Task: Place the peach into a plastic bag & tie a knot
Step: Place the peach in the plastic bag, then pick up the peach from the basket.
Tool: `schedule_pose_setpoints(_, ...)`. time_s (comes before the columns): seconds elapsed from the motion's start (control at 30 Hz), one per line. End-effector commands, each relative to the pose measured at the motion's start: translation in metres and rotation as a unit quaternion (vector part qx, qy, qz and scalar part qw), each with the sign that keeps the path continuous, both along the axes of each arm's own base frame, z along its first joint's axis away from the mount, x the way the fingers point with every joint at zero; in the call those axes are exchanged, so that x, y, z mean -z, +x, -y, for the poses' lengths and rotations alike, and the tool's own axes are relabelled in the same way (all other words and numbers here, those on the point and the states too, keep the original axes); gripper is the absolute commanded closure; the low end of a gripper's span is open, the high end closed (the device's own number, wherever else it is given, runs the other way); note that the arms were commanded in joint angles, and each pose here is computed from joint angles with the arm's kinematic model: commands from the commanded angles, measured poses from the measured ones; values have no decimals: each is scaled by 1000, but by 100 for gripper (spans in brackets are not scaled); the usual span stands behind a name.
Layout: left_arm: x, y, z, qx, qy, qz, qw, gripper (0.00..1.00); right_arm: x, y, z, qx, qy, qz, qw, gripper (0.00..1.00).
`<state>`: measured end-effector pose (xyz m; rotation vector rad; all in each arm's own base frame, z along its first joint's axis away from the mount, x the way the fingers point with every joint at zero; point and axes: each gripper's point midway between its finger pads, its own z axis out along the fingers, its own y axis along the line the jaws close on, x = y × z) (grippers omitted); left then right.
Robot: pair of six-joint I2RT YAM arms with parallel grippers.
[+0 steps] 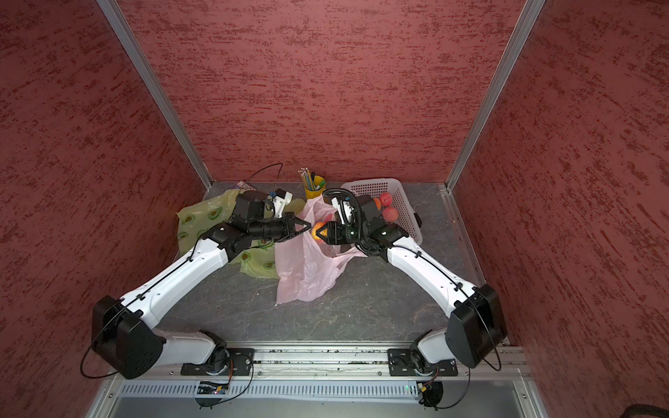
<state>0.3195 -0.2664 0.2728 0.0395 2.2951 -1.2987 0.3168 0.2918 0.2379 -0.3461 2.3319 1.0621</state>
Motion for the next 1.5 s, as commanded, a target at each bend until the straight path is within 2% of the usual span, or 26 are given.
schedule_pose_setpoints(0.0,-17,6,10,16,-34,22,999,100,-12,5,2,19,-1,4,1000,45)
schedule_pose_setpoints(0.1,-16,8,11,15,-44,21,999,100,-13,4,1,17,4,1,1000,27)
schedule_pose_setpoints(0.2,-13,12,7,10,-54,15,998,100,-21,2,0,13,11,8,1000,17)
schedule_pose_setpoints(0.37,-4,18,-2,-4,-71,1,997,100,-36,-2,4,11,15,20,1000,13)
schedule_pose_setpoints(0.5,7,24,-13,-23,-70,-13,997,100,-54,3,28,58,-15,58,996,17)
schedule_pose_setpoints(0.6,19,27,-20,-31,-67,-24,997,100,-84,11,66,143,-35,115,982,11)
schedule_pose_setpoints(0.67,27,28,-23,-33,-64,-32,997,100,-113,3,89,184,-25,162,969,3)
schedule_pose_setpoints(0.77,35,28,-24,-31,-61,-37,997,100,-140,-5,124,240,-18,212,947,1)
schedule_pose_setpoints(0.83,37,28,-24,-30,-59,-36,997,100,-141,-2,147,280,-29,218,934,2)
schedule_pose_setpoints(1.0,34,25,-23,-21,-59,-31,998,100,-89,35,180,333,-77,164,925,2)
schedule_pose_setpoints(1.33,30,15,-27,-14,-51,-21,998,100,44,124,166,310,-105,43,944,1)
schedule_pose_setpoints(1.47,29,13,-27,-11,-53,-20,998,100,82,148,157,300,-119,10,947,1)
